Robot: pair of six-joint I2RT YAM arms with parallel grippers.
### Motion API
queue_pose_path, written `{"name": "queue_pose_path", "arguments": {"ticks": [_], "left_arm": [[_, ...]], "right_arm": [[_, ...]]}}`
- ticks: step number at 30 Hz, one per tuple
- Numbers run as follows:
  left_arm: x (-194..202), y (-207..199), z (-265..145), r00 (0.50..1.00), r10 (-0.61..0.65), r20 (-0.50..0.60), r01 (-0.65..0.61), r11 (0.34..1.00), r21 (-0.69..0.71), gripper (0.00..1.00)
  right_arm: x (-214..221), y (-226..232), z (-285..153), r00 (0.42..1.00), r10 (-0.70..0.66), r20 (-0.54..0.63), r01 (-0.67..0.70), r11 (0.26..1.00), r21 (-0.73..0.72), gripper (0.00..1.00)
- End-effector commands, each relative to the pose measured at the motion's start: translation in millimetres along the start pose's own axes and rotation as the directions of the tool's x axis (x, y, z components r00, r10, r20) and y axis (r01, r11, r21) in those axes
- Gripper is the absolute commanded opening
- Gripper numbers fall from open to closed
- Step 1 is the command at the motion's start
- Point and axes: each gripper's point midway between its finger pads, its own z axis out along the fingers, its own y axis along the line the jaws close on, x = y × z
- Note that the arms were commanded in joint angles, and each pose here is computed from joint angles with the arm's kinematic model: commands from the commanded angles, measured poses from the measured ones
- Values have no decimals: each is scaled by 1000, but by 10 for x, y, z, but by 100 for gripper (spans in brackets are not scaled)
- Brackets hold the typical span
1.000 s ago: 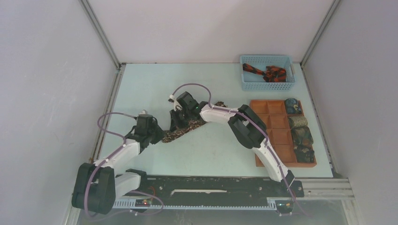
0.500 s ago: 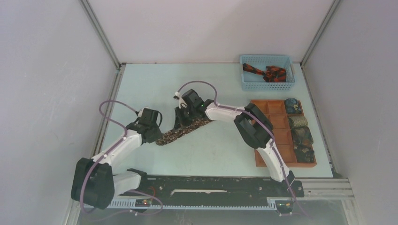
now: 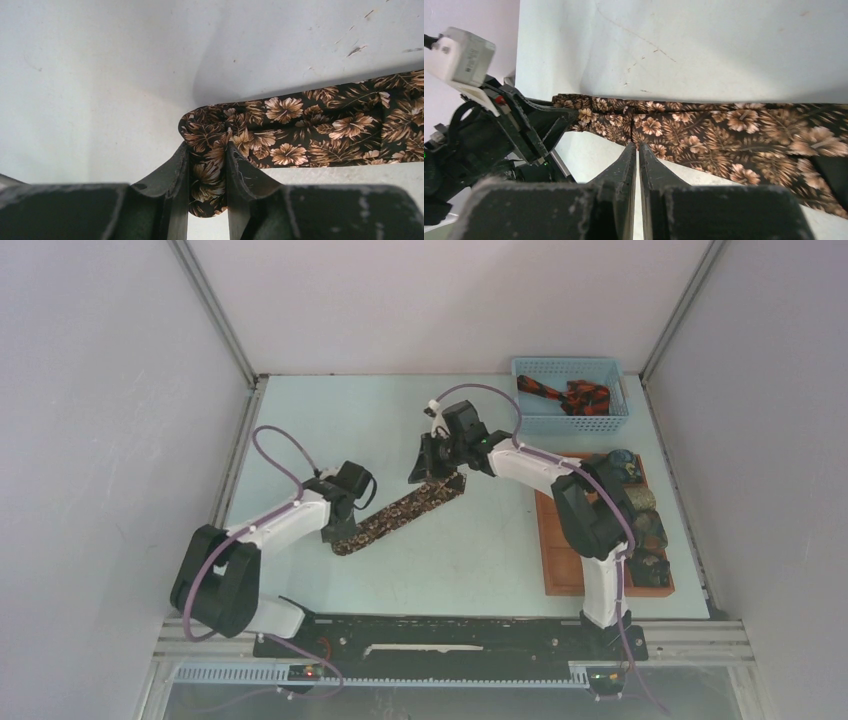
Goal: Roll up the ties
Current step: Roll the tie at the center of the board.
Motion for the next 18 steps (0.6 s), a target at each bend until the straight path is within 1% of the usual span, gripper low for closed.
{"name": "queue_pose_path", "arguments": {"ticks": [1,7,12,18], "left_arm": [[23,109,-22,995,100,-29,-103,986,-131,18],[30,34,-54,979,190,-71,-201,954,-222,18],[27,-1,-53,962,255,-100,-274,911,-308,18],[50,-100,-25,937,315,-150,-349,860,-373,17]], "right_arm": [[-205,125,-268,997,-24,79,27,999,-32,8],[-257,62,-414,995,-4,96,8,999,-35,7],[-257,57,-485,995,4,99,1,999,-45,7],[-274,25,-589,994,13,111,-8,999,-48,6]]}}
